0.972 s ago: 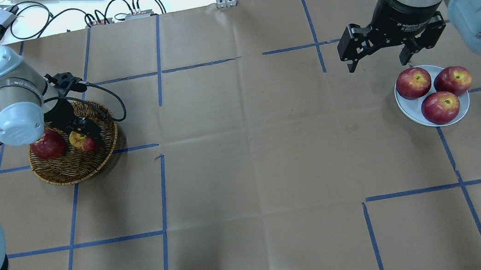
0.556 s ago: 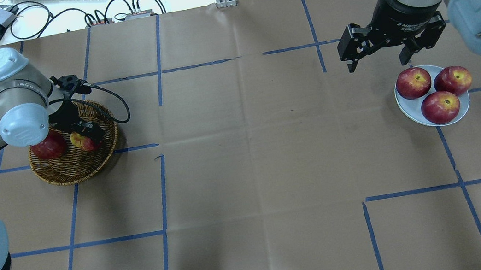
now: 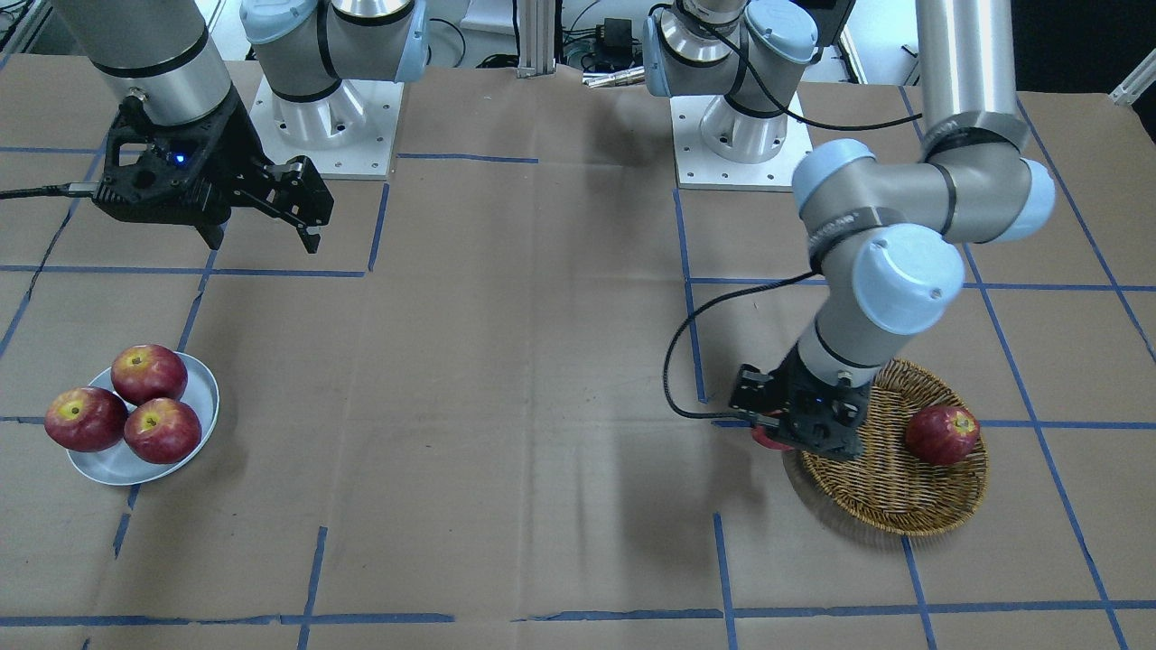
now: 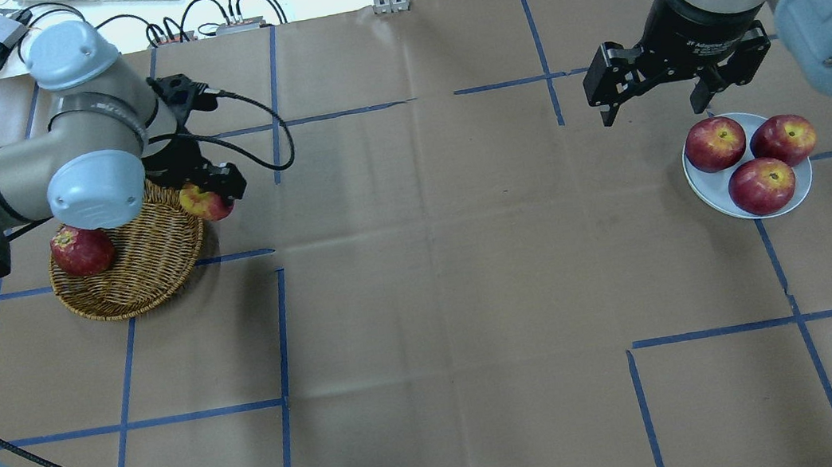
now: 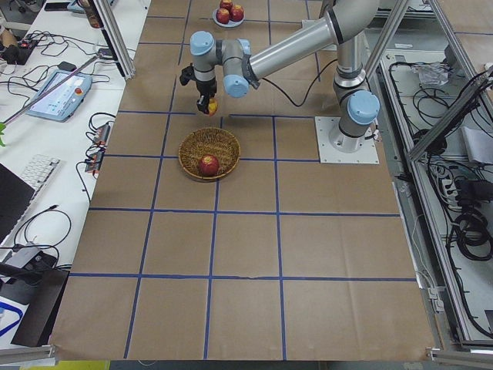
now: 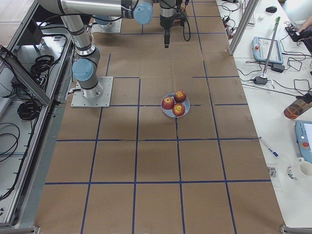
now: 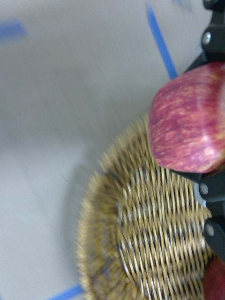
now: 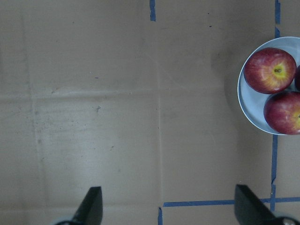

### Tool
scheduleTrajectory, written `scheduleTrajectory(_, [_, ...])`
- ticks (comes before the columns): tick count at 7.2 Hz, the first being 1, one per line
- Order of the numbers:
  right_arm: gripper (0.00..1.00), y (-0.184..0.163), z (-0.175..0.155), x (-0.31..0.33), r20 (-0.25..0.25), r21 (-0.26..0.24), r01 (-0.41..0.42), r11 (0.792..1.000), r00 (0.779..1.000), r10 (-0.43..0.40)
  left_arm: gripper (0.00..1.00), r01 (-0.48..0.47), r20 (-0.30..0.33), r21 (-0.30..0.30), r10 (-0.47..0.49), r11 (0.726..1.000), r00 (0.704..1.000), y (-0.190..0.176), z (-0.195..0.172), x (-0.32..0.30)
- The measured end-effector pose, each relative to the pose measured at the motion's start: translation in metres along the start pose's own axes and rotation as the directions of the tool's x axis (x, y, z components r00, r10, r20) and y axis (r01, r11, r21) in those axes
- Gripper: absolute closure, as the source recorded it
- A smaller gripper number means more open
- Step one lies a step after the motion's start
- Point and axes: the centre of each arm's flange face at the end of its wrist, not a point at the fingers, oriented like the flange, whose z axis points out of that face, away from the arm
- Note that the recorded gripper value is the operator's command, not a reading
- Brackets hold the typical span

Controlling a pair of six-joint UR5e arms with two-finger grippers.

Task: Transfer apple from basket to plate
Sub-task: 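Close the left gripper on the apple and lift it from the basket, then carry the apple toward the table center and set it down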

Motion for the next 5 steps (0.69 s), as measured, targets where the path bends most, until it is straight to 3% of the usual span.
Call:
scheduleTrajectory(2, [0.00, 0.000, 0.000, 0.000, -0.001, 0.000, 0.000, 1.000, 1.000, 0.000, 0.60, 0.086, -0.009, 0.028, -0.086, 0.996, 0.996, -0.022, -0.009, 0.102])
scheduleTrajectory(5, [0.00, 0.000, 0.000, 0.000, -0.001, 0.000, 0.000, 1.000, 1.000, 0.000, 0.59, 0.120, -0.017, -0.016, -0.121, 0.993, 0.993, -0.035, 0.037, 0.206])
